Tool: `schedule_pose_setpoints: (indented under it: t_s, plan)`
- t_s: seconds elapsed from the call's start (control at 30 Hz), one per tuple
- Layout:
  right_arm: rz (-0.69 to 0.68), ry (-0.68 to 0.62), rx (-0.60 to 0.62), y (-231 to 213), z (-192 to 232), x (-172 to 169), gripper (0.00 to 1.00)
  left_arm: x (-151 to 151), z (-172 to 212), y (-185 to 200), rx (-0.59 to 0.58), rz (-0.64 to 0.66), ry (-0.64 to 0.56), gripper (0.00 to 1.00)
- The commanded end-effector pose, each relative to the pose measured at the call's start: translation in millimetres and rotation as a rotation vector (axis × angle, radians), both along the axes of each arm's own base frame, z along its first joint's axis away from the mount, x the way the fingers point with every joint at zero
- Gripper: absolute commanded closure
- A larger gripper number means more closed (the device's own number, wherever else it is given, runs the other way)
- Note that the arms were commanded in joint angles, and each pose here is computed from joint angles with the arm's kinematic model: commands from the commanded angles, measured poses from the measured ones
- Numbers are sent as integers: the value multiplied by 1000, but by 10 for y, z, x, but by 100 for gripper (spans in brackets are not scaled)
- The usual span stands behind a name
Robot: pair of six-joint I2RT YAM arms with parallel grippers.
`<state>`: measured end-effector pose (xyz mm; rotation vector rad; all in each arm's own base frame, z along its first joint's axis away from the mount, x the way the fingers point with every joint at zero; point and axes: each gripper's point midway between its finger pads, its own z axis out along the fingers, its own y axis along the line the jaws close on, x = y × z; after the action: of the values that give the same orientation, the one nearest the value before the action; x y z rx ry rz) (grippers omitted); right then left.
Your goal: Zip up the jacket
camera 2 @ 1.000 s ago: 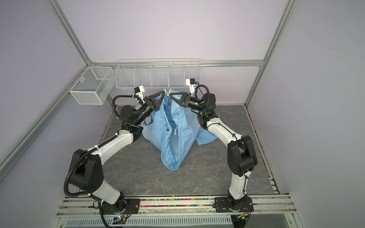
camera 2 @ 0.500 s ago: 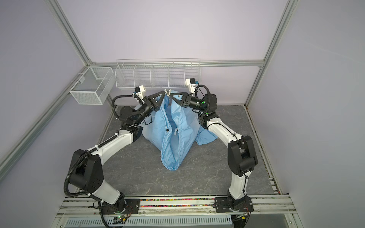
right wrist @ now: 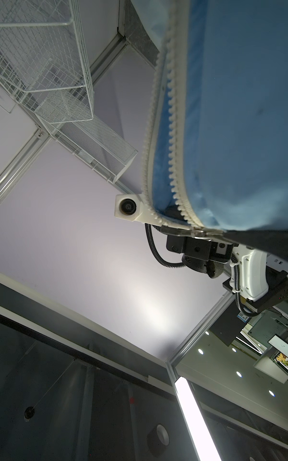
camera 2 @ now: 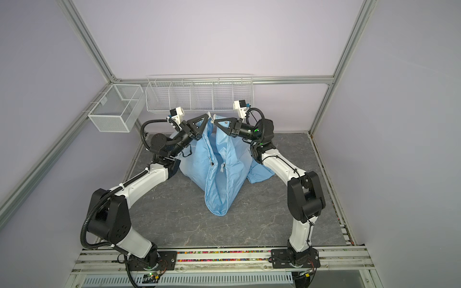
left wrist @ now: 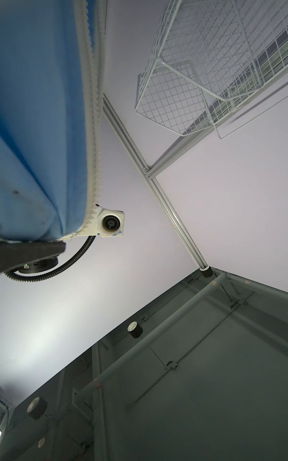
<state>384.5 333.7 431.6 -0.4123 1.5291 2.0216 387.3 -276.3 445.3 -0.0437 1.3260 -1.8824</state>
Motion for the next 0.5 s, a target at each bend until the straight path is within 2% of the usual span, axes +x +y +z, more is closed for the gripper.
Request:
schedule_pose_setpoints:
  t_s: [0.0,0.47]
  plan:
    - [7,-75,31,-75,223,-164,93,-190,315,27,-40,-37,-92,100]
    - [-12,-80,35,-117,277,-142,93,-287,233,-15,-13,-97,-61,100]
